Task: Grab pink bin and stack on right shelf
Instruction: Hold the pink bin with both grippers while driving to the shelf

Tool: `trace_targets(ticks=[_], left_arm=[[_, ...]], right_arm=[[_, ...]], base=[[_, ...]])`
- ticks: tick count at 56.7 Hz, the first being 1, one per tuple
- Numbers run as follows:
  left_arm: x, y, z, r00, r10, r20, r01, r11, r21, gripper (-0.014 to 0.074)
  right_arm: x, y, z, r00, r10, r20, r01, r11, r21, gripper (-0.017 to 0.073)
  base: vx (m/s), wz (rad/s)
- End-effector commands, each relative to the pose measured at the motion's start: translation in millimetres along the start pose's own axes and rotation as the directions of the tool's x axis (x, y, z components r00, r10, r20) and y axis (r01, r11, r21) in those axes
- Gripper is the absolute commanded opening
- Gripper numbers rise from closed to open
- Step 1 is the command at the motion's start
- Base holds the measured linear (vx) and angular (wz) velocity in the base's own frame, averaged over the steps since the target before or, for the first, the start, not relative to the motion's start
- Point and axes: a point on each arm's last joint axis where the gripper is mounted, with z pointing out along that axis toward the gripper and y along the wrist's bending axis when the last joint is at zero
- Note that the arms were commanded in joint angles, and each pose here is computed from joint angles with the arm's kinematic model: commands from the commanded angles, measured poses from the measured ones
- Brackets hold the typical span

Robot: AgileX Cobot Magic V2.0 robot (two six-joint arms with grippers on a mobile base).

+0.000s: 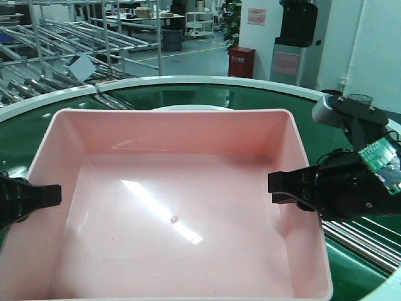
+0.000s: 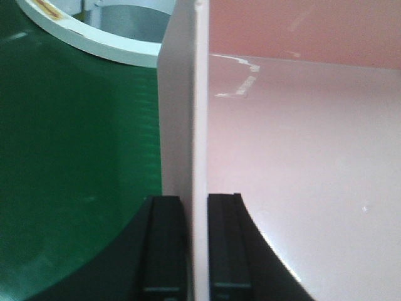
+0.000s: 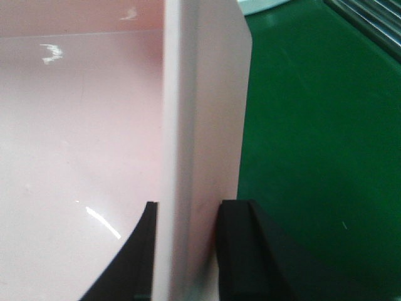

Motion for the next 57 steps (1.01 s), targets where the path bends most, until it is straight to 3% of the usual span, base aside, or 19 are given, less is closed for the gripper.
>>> trace_targets(ticks=[1, 25, 57], left_arm=[[-19.9, 1.9, -14.3, 0.988, 0.037, 0.150, -0.034, 0.999, -0.026, -0.0002], [-19.8, 1.9, -14.3, 0.988, 0.037, 0.149, -0.034, 0.999, -0.026, -0.0002], [-19.9, 1.9, -14.3, 0.988, 0.037, 0.150, -0.034, 0.999, -0.026, -0.0002]], right_arm=[[-20.6, -7.7, -19.1, 0.984, -0.059, 0.168, 0.049, 0.997, 0.061, -0.0008], [-20.5, -7.7, -19.1, 0.984, -0.059, 0.167, 0.049, 0.997, 0.062, -0.0008], [-19.8, -7.8, -19.0, 0.985, -0.058, 0.160, 0.049, 0.997, 0.063, -0.0008]], base=[[-0.31, -0.31], [-0.30, -0.52], [-0.13, -0.94]])
